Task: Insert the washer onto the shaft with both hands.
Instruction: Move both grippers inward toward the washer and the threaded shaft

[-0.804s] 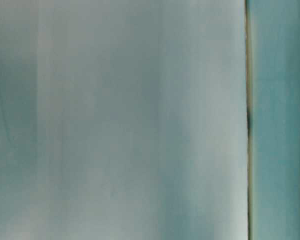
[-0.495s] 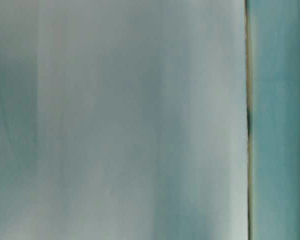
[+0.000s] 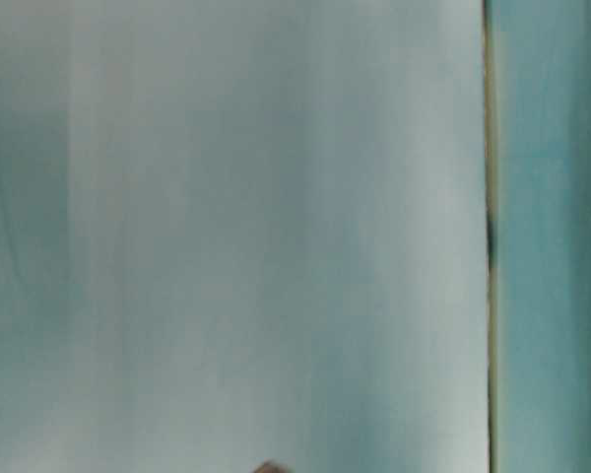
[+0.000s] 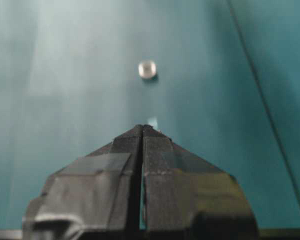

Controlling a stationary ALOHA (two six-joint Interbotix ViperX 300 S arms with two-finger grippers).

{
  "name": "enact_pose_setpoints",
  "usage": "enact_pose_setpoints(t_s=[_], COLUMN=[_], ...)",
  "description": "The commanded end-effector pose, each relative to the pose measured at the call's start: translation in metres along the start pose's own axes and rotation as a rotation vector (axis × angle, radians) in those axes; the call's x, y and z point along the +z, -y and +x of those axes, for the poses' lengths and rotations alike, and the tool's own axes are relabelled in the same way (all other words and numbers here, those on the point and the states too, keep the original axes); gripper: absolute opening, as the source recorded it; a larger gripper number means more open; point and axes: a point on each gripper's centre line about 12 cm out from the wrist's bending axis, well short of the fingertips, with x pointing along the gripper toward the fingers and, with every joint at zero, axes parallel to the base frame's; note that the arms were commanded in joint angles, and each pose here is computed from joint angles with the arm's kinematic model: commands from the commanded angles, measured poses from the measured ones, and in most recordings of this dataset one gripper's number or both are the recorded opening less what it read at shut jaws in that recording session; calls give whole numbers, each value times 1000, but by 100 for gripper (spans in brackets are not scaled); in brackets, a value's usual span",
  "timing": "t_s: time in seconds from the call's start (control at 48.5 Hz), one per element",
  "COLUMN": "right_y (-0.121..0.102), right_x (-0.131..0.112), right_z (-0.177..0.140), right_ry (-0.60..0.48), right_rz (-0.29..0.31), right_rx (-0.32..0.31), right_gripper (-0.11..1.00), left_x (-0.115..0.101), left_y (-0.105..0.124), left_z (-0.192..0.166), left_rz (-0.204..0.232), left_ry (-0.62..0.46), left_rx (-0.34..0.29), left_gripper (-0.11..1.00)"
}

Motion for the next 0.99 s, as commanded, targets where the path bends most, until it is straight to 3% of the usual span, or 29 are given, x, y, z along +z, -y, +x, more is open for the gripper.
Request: enact_pose_setpoints(t_s=[0.0, 0.227, 0.413, 0.763, 0.969], right_y=[-1, 1, 3, 5, 5], right_x=[8, -5, -10, -13, -16], right_z=[10, 42, 62, 80, 91], right_ry=[-49, -267, -422, -548, -596], right_rz=[12, 0, -37, -83, -113], right_rx=[-6, -31, -56, -63, -57], right_gripper=[-10, -10, -10, -10, -10], left_x=[11, 7, 7, -17, -25], left_y=[1, 2, 1, 0, 0], left_z=[8, 37, 57, 75, 85], left_rz=[1, 5, 23, 22, 21], left_ry=[-18, -256, -366, -572, -613], left_rx=[-2, 7, 12, 21, 23], left_gripper=[3, 2, 2, 2, 2])
